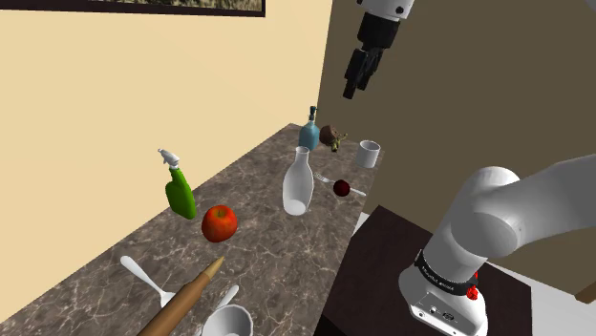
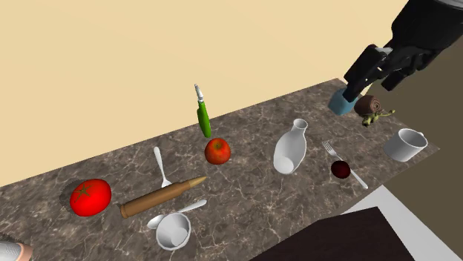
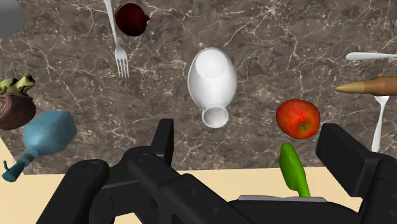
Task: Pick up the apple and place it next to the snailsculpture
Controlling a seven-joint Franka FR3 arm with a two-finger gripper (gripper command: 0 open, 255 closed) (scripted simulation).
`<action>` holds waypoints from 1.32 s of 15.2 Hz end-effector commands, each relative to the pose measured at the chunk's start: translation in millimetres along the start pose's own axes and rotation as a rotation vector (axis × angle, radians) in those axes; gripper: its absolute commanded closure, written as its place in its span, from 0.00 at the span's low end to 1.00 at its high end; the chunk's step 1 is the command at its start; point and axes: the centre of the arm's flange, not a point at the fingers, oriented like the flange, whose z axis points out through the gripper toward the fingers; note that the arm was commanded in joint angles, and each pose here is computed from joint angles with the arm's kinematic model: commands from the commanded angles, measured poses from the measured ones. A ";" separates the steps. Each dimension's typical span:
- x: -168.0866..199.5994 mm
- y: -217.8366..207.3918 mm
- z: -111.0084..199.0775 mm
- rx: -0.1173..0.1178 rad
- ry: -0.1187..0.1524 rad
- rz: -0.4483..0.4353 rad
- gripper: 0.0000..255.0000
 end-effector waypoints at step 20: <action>149.3 -93.6 181.2 0.049 -0.050 -0.522 0.00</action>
